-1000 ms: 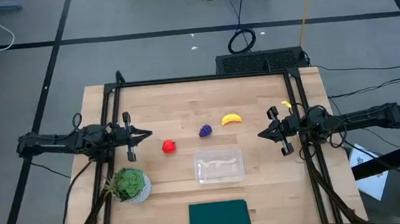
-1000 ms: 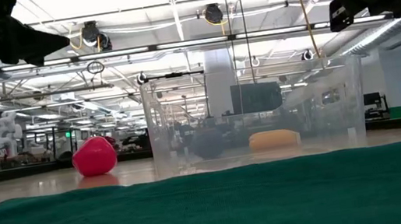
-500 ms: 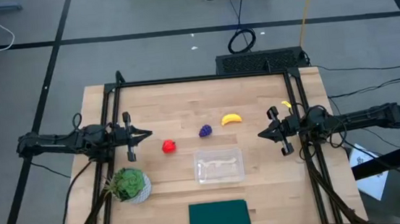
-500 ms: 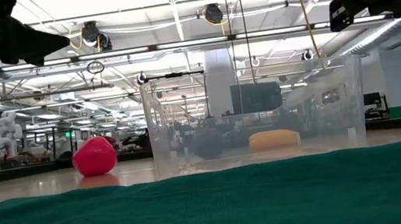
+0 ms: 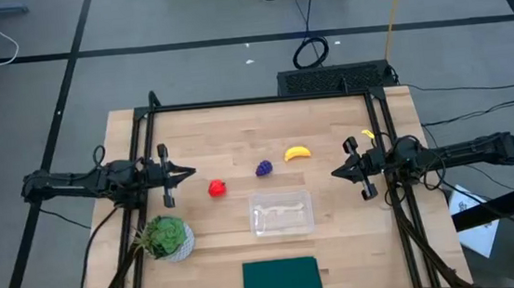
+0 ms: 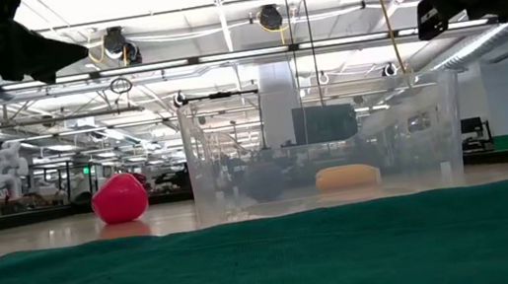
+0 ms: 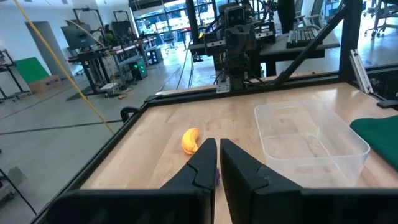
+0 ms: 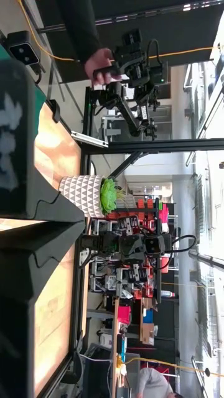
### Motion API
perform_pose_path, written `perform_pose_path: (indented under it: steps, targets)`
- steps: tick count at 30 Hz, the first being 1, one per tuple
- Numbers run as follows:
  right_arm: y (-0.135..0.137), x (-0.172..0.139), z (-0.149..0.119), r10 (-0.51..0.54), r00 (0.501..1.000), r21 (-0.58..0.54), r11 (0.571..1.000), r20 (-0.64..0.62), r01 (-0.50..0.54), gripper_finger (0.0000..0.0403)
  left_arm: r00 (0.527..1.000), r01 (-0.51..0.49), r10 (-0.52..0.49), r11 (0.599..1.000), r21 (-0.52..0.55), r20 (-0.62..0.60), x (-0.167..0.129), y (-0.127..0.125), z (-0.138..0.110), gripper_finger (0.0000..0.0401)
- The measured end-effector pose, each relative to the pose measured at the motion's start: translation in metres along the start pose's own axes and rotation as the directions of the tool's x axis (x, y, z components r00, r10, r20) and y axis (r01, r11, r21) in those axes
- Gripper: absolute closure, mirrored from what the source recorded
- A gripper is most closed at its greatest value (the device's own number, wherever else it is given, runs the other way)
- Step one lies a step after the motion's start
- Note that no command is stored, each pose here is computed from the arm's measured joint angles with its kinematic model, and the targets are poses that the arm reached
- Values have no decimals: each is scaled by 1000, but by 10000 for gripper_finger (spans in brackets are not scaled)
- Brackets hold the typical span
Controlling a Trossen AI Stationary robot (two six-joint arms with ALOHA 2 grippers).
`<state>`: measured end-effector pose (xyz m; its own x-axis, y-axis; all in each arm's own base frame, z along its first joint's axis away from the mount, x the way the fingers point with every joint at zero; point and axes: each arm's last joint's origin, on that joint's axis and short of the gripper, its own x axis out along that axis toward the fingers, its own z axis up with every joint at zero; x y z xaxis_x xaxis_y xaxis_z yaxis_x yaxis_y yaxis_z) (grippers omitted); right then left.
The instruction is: Pick and placing Produce into tupperware
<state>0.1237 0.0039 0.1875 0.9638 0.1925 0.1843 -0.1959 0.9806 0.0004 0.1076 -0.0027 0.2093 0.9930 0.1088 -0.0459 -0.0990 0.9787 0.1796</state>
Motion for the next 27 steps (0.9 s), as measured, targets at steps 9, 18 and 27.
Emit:
perform_pose_path:
  steps: [9, 18, 27]
  targets:
    - [0, 0, 0, 0, 1000, 0, 1000, 1, 0, 403, 994, 14, -5, 996, -83, 106, -1, 1, 10, 375]
    - [0, 0, 7, 4, 998, 39, 999, 67, -6, 403, 991, 14, -1, 995, -100, 133, -1, 2, 13, 375]
    - [0, 0, 7, 3, 997, -1, 1000, 76, -3, 403, 990, 11, 1, 996, -85, 141, -1, 2, 13, 375]
